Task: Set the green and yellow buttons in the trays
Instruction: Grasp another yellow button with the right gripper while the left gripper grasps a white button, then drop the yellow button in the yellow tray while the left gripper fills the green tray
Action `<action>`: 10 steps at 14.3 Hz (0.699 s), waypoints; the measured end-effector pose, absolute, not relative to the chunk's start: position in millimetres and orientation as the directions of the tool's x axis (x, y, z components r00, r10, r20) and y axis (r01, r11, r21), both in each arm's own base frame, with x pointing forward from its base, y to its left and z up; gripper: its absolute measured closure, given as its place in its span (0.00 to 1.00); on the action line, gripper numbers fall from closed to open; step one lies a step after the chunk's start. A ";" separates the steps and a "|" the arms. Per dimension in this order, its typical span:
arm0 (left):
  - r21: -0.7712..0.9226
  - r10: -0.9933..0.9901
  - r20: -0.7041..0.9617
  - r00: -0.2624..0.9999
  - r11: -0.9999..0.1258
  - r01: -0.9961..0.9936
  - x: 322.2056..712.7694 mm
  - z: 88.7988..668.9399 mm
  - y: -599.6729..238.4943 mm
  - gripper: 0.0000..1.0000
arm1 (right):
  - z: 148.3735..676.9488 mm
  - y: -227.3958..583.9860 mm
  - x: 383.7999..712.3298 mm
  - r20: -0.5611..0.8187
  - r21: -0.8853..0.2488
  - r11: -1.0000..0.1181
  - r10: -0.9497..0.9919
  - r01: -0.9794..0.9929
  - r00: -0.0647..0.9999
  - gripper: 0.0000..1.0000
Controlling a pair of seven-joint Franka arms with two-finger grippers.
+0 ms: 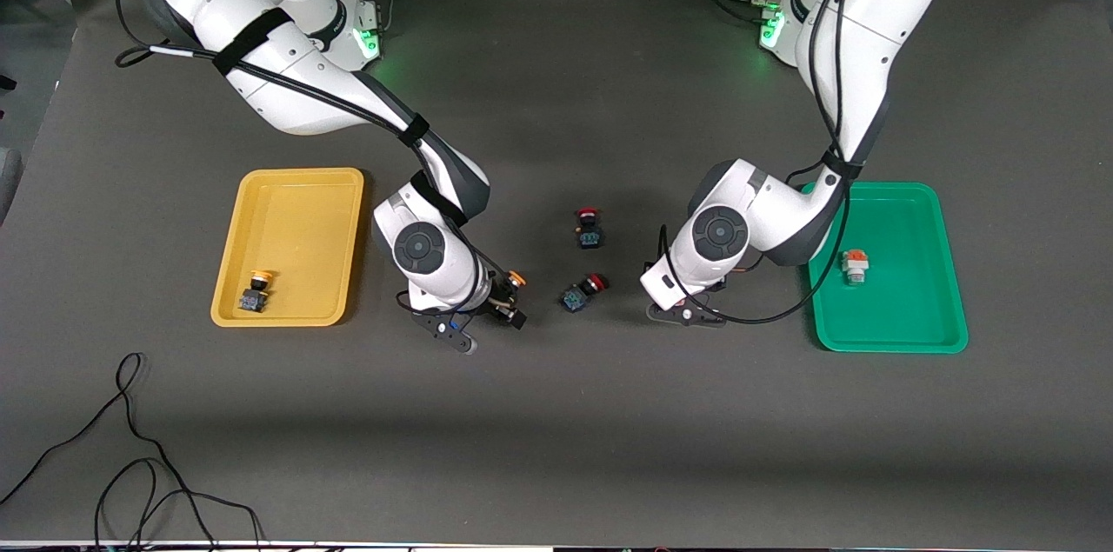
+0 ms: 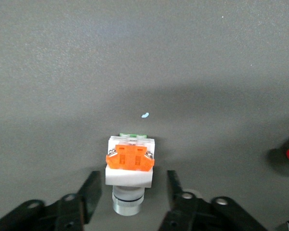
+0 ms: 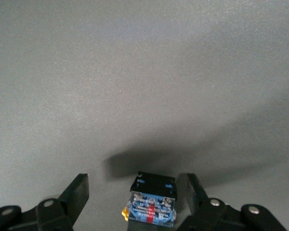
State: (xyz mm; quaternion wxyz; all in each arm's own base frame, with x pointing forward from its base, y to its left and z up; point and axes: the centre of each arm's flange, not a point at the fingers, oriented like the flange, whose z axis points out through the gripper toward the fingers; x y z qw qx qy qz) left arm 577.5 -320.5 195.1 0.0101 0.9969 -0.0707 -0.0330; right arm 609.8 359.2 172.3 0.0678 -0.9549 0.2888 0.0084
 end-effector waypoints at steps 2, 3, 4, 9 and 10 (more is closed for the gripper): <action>0.024 -0.124 -0.061 0.990 -0.992 -0.123 579.4 196.7 -320.0 0.60 | 170.2 359.0 609.3 -0.058 -0.122 -0.822 -0.554 -0.557 0.831 0.29; 0.026 -0.111 -0.054 0.992 -0.994 -0.110 581.9 199.5 -320.5 0.60 | 168.2 358.8 608.9 -0.060 -0.120 -0.821 -0.555 -0.558 0.830 0.43; 0.029 -0.098 -0.046 0.994 -0.995 -0.097 585.3 203.6 -321.3 0.60 | 168.2 358.5 609.2 -0.060 -0.120 -0.821 -0.556 -0.559 0.829 0.53; 0.011 -0.036 -0.066 0.997 -0.999 -0.035 611.1 266.9 -317.0 0.60 | 174.3 357.4 615.4 -0.059 -0.112 -0.819 -0.560 -0.563 0.826 0.59; 0.013 -0.014 -0.081 0.997 -1.000 -0.013 615.8 294.7 -313.0 0.60 | 180.5 355.5 620.1 -0.063 -0.088 -0.821 -0.560 -0.564 0.826 0.59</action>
